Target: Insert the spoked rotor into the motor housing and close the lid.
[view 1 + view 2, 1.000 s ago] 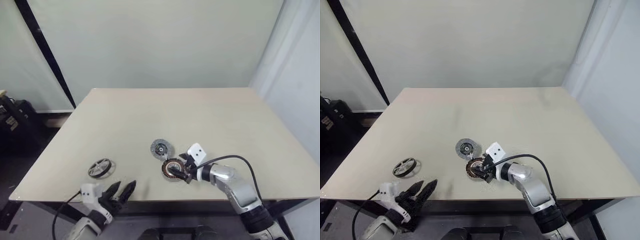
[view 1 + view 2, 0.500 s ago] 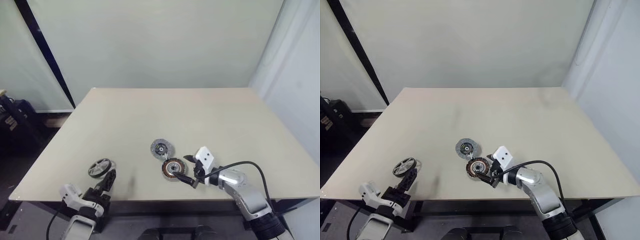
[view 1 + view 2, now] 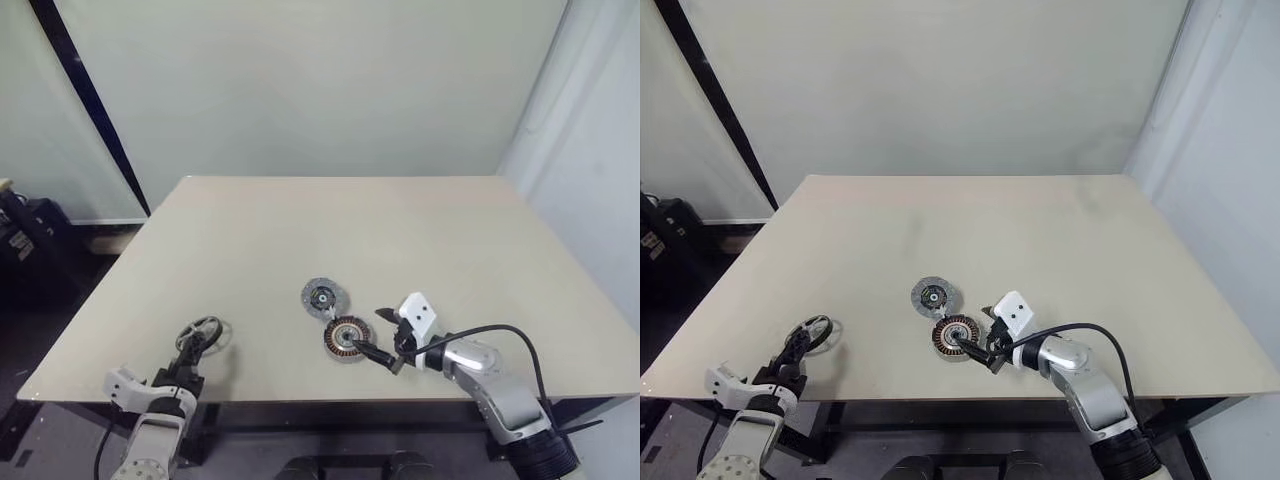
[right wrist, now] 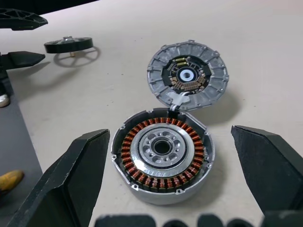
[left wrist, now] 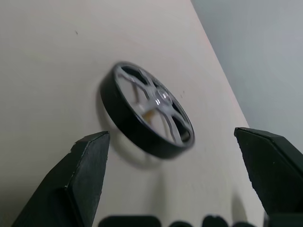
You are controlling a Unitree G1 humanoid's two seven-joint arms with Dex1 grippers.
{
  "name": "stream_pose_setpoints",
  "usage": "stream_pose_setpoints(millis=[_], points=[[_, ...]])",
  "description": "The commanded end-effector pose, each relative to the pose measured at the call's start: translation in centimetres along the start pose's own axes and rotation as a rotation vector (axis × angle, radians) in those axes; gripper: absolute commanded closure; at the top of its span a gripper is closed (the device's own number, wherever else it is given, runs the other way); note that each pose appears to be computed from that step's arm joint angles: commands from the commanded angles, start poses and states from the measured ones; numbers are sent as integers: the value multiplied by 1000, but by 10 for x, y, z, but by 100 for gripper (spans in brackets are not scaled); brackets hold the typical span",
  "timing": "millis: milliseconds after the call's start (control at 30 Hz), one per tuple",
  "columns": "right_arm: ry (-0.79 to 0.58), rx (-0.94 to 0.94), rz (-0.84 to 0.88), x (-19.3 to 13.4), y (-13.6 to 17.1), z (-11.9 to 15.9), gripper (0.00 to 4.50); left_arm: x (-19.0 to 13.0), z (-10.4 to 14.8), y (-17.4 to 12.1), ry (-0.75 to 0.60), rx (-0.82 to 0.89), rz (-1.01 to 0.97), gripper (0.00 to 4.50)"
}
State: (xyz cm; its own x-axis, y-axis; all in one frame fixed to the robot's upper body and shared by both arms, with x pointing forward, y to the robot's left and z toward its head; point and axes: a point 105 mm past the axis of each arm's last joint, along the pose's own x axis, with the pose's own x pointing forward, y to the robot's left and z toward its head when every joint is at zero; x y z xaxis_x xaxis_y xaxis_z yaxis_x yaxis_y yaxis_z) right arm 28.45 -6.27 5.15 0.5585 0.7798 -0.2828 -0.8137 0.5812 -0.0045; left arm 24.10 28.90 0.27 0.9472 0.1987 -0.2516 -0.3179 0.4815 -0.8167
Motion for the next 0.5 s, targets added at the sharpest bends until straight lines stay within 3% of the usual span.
stream_pose_setpoints(millis=[33,100,200,500], points=[[-57,-40,-28,-6,-4,17,2,6,11,-6,-53,9,-13,0],[-56,-41,-31,-6,-5,17,2,9,13,-8,-65,2,-17,0],[-57,-40,-44,-7,-7,17,0,16,16,-10,-88,-14,-8,63],[-62,-36,-74,-10,-10,17,0,23,12,-14,-65,-21,-9,387]])
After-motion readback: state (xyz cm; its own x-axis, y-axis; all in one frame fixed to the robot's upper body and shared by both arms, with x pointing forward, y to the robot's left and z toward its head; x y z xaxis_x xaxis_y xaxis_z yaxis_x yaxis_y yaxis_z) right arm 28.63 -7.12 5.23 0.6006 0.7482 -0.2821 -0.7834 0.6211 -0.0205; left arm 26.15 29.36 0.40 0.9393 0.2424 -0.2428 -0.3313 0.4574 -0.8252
